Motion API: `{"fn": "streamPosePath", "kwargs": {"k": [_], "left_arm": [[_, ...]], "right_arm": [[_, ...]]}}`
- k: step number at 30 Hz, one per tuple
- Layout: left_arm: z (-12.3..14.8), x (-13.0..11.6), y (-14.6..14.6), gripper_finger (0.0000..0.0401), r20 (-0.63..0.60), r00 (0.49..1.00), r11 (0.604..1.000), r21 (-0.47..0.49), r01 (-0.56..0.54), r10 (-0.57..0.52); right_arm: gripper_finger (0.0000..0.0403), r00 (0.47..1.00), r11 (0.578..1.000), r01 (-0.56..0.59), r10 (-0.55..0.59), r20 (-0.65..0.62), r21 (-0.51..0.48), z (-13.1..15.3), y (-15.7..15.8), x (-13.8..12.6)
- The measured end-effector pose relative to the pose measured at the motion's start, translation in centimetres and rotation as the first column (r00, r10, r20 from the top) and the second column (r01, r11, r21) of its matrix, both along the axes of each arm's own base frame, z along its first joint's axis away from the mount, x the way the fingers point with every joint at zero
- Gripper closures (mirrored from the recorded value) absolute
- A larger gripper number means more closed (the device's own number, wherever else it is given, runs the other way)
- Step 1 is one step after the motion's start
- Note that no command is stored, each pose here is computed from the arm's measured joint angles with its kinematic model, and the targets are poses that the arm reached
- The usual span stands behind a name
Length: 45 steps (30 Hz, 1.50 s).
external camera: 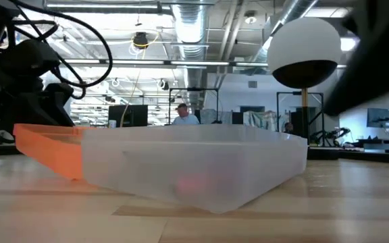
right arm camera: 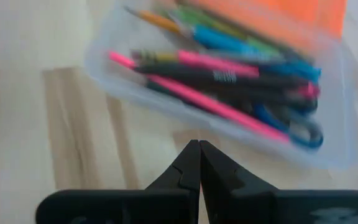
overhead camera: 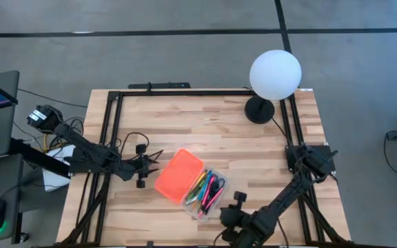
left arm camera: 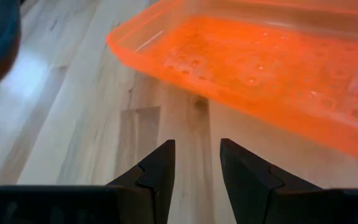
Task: Pick & place school supplies into a supply box
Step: Close the supply box
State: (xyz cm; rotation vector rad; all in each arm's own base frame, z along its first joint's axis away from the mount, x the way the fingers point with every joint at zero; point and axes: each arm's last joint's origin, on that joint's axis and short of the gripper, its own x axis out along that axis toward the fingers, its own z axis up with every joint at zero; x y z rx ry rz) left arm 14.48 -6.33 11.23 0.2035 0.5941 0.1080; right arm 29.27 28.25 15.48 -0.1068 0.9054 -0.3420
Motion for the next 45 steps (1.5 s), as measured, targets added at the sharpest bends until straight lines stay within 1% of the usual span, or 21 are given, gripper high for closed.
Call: {"fn": "streamPosePath", "kwargs": {"k": [4, 9, 12, 15, 19, 24, 29, 34, 41, 45], "left_arm": [[0.1, 0.2, 0.1, 0.0278, 0.005, 1.000, 1.000, -0.017, 0.012, -0.012], [0.0, 0.3, 0.2, 0.0278, -0.008, 1.000, 0.998, -0.062, 0.021, -0.022], [0.0, 0.3, 0.2, 0.0278, -0.013, 1.000, 0.996, -0.086, 0.022, -0.023], [0.0, 0.3, 0.3, 0.0278, -0.013, 1.000, 0.996, -0.088, 0.017, -0.018], [0.0, 0.4, 0.4, 0.0278, -0.016, 1.000, 0.996, -0.091, 0.015, -0.016], [-0.1, 0.5, 0.7, 0.0278, -0.036, 0.998, 0.991, -0.125, 0.045, -0.050], [-0.1, 0.7, 1.0, 0.0278, -0.051, 0.996, 0.990, -0.123, 0.073, -0.080], [-0.1, 0.8, 1.2, 0.0278, -0.061, 0.993, 0.983, -0.155, 0.095, -0.105], [0.0, 0.8, 1.0, 0.0278, -0.053, 0.988, 0.974, -0.186, 0.130, -0.142], [-0.1, 0.8, 1.0, 0.0278, -0.062, 0.985, 0.976, -0.162, 0.147, -0.159]], "right_arm": [[0.0403, 0.996, 0.996, 0.086, -0.087, 0.027, 0.035, -2.2, -0.8, -0.9], [0.0402, 0.993, 0.992, 0.108, -0.111, 0.049, 0.069, -3.9, -1.8, -0.9], [0.0390, 0.991, 0.990, 0.113, -0.119, 0.065, 0.089, -4.7, -2.2, -0.9], [0.0355, 0.990, 0.989, 0.117, -0.123, 0.066, 0.090, -5.0, -2.4, -0.9], [0.0296, 0.989, 0.987, 0.116, -0.126, 0.080, 0.111, -4.9, -2.2, -0.7], [0.0228, 0.987, 0.982, 0.122, -0.135, 0.086, 0.143, -4.9, -2.4, -0.2], [0.0181, 0.988, 0.982, 0.125, -0.136, 0.078, 0.140, -5.1, -3.0, 0.2], [0.0169, 0.988, 0.983, 0.131, -0.141, 0.070, 0.125, -5.6, -3.9, 0.2], [0.0168, 0.999, 0.999, 0.029, -0.029, 0.024, 0.014, -5.8, -4.9, 0.7], [0.0168, 1.000, 1.000, -0.008, 0.008, -0.012, -0.024, -5.8, -5.6, 1.2]]}}
